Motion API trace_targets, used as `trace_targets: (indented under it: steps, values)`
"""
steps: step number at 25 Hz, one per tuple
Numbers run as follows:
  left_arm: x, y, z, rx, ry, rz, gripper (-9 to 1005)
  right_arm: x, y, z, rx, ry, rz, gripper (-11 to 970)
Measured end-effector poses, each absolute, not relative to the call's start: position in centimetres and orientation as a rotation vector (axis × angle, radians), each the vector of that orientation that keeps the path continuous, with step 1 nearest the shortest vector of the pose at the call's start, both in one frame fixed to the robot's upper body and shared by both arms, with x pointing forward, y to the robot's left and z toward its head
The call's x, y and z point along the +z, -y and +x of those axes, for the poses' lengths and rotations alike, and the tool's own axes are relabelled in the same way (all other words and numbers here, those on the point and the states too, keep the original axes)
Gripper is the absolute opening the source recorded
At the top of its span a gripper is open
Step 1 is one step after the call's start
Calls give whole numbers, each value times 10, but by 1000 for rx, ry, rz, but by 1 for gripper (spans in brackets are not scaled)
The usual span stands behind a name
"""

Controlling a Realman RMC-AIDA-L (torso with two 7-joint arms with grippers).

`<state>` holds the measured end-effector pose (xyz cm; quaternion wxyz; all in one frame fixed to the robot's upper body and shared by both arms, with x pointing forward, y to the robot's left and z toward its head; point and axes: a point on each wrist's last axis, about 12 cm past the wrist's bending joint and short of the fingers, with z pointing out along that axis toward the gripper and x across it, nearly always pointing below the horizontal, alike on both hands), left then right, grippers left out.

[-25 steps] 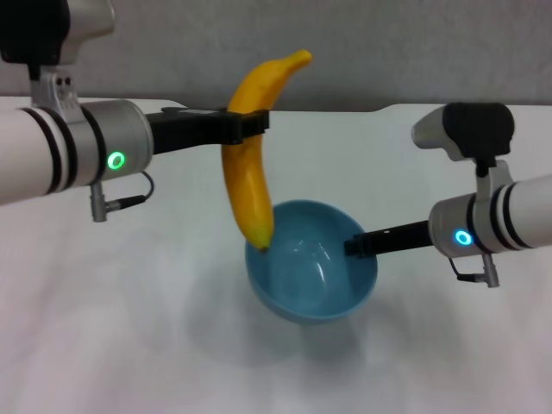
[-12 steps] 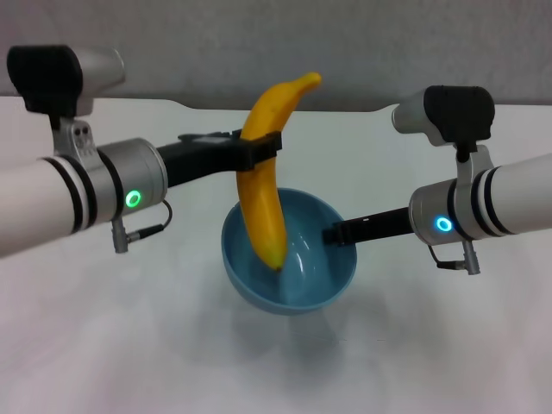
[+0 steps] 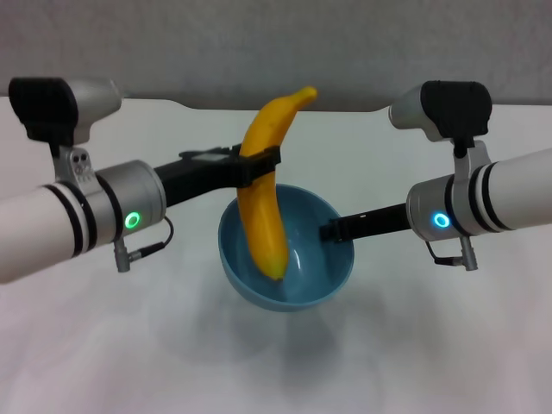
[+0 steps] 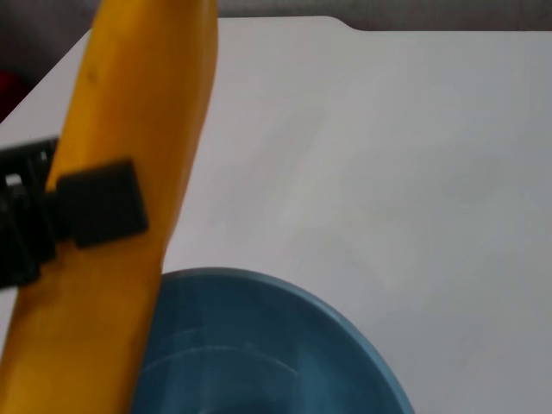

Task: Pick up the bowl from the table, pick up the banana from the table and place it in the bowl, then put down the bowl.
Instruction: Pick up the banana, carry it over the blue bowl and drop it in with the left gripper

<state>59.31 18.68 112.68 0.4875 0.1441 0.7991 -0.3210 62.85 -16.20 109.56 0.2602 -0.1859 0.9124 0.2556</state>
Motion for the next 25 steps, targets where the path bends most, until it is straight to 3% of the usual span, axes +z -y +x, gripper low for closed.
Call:
trace_targets:
  steps: [5, 14, 25]
  values:
    - [1113, -187, 588, -798, -1975, 353, 529, 1096, 165, 629, 691, -2472, -493, 33]
    - [1112, -182, 587, -809, -1959, 390, 684, 1093, 168, 629, 684, -2477, -479, 32]
    - [1130, -184, 583, -847, -1900, 398, 899, 1087, 175, 628, 674, -2494, -446, 32]
